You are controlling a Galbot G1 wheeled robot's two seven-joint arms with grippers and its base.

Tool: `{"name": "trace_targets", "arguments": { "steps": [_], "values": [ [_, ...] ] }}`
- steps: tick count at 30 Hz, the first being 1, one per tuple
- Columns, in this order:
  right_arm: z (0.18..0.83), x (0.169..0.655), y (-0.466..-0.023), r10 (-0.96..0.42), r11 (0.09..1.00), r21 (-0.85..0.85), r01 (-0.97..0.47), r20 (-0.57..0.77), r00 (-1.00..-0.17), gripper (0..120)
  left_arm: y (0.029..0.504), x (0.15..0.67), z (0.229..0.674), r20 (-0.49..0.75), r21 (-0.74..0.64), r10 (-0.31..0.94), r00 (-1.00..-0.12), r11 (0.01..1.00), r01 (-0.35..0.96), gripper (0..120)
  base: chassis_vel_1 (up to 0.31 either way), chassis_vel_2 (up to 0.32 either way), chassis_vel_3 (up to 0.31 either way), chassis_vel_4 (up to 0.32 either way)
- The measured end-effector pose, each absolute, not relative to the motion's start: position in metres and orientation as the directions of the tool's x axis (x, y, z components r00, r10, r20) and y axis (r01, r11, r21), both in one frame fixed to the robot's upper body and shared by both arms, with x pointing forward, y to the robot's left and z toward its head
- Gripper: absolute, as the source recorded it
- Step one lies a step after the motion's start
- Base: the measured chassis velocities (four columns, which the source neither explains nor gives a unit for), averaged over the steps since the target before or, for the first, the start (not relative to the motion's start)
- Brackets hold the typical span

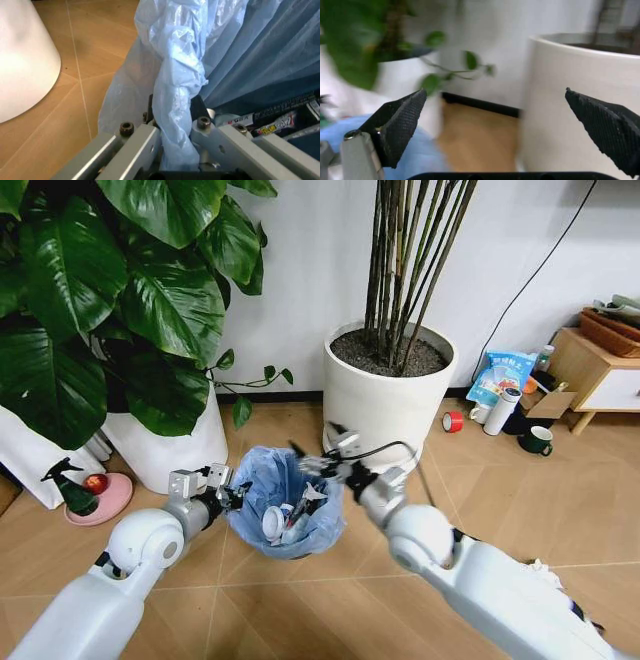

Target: Pick up the trash bin and place the garbage on the floor into it.

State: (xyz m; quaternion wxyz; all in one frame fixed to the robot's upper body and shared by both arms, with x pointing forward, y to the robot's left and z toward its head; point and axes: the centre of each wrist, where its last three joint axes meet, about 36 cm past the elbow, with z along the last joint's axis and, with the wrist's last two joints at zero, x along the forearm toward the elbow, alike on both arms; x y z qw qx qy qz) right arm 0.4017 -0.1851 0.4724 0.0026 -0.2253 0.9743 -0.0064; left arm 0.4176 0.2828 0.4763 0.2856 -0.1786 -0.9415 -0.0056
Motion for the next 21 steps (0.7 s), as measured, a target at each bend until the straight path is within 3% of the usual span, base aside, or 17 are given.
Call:
{"name": "trace_targets", "arguments": {
  "steps": [6, 15, 21],
  "values": [
    [0.473, 0.378, -0.234, -0.228, 0.973, -0.013, -0.229, 0.069, -0.971, 100, 0.281, 0.414, 0.475, 0.537, -0.093, 0.330, -0.776, 0.938, 0.334, 0, 0.000, 0.000, 0.000, 0.000],
    [0.443, 0.328, -0.285, 0.007, 0.995, -0.095, -0.007, 0.144, -0.990, 100, 0.280, 0.411, 0.475, 0.531, -0.095, 0.331, -0.780, 0.938, 0.334, 0, 0.000, 0.000, 0.000, 0.000],
    [0.414, 0.307, -0.308, 0.078, 0.990, -0.129, 0.055, 0.181, -0.980, 100, 0.280, 0.408, 0.475, 0.528, -0.091, 0.327, -0.784, 0.939, 0.331, 0, 0.000, 0.000, 0.000, 0.000]
  ]
}}
